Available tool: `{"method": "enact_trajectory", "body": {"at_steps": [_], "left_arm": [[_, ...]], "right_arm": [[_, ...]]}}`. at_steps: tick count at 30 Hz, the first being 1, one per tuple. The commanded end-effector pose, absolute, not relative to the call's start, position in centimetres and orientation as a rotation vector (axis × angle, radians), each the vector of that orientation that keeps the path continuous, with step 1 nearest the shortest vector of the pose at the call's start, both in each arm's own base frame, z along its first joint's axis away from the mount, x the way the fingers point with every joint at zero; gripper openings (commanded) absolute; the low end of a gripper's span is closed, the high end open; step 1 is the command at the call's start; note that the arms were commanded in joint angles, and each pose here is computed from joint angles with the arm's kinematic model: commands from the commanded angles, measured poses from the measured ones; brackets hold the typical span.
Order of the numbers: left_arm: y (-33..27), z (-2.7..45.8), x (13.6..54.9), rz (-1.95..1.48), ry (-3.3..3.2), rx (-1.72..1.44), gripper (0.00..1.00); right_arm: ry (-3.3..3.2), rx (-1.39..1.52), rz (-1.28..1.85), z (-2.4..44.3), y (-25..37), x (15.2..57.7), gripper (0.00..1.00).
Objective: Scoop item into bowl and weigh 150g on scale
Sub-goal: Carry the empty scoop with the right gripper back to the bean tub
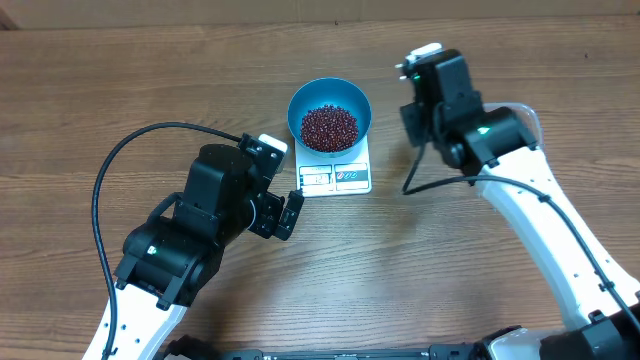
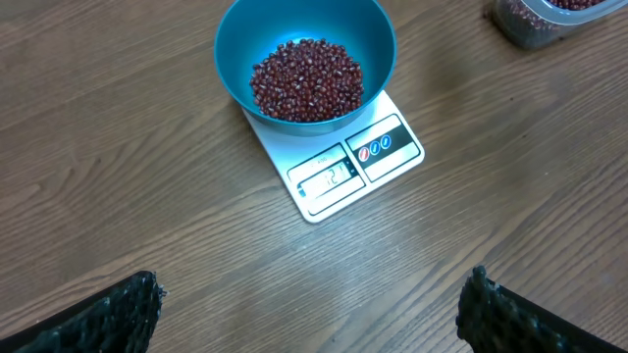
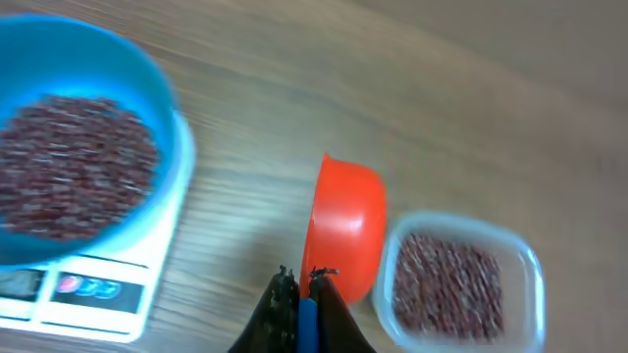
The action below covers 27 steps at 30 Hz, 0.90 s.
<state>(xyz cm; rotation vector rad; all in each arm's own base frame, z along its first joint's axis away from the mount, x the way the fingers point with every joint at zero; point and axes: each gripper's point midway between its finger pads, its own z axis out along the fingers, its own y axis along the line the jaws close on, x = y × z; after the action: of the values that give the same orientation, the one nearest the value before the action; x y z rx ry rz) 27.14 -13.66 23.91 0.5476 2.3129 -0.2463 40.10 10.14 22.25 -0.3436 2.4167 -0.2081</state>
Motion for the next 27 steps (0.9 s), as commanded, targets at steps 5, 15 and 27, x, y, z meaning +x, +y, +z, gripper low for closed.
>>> {"method": "enact_trajectory", "body": {"at_steps": [5, 15, 27], "left_arm": [[-13.7, 23.9, 27.0, -0.245, 2.31, 0.545, 1.0], [-13.7, 23.9, 27.0, -0.245, 2.31, 0.545, 0.99], [-13.7, 23.9, 27.0, -0.245, 2.31, 0.545, 0.99]], "right_arm": [[2.489, -0.072, -0.275, 23.1, 3.9, 39.2, 0.04], [2.525, 0.079, -0.336, 22.6, -1.2, 38.9, 0.04], [2.596, 0.099, -0.392, 20.0, -3.7, 39.5, 0.04]]}}
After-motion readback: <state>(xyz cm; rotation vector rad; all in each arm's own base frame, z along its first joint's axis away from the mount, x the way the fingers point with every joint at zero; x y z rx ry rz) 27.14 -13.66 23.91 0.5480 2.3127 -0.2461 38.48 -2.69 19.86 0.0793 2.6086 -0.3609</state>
